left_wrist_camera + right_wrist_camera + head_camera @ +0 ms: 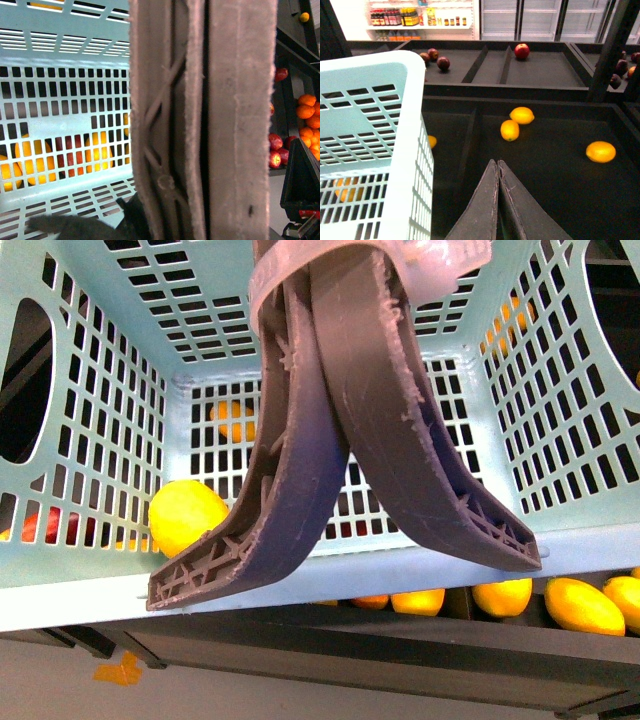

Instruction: Pick lemon and mango into basket

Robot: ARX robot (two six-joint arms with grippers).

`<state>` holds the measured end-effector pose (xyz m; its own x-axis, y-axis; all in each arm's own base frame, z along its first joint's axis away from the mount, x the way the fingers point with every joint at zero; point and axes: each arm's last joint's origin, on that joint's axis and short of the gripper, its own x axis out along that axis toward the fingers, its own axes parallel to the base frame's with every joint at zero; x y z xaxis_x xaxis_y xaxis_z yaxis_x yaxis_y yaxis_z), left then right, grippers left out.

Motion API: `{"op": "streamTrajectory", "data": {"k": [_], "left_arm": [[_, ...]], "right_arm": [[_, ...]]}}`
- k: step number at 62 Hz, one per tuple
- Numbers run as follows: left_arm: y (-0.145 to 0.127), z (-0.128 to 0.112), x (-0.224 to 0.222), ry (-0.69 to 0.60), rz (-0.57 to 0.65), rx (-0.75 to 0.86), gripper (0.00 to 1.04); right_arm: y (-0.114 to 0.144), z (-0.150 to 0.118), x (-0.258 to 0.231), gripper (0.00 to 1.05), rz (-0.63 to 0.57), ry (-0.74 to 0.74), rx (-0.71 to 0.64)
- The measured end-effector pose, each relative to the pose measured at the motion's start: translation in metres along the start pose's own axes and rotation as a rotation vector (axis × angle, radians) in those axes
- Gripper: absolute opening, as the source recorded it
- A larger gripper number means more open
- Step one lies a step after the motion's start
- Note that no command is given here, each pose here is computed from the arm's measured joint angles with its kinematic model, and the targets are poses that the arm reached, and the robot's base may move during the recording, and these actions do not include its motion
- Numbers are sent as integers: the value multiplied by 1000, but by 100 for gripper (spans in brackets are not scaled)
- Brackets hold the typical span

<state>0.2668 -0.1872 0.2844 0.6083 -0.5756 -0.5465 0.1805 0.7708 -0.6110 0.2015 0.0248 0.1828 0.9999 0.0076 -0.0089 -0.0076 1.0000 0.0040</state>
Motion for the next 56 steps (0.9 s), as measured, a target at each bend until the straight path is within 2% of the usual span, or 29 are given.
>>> {"op": "streamTrajectory", "data": {"k": [10,21,44,56], "left_arm": [[0,0,0,2,-2,0,14],[0,0,0,-1,1,2,14],[-3,-1,0,10,-15,6,14],[-4,-1,0,15,-23,-4,14]], "right_arm": [[-7,-5,-15,3,-4,4,-3],[-8,-5,-18,39,-6,-4,-2],[-9,-4,-18,97,-16,-7,0],[-9,-4,-19,96,-12,-11,0]]}}
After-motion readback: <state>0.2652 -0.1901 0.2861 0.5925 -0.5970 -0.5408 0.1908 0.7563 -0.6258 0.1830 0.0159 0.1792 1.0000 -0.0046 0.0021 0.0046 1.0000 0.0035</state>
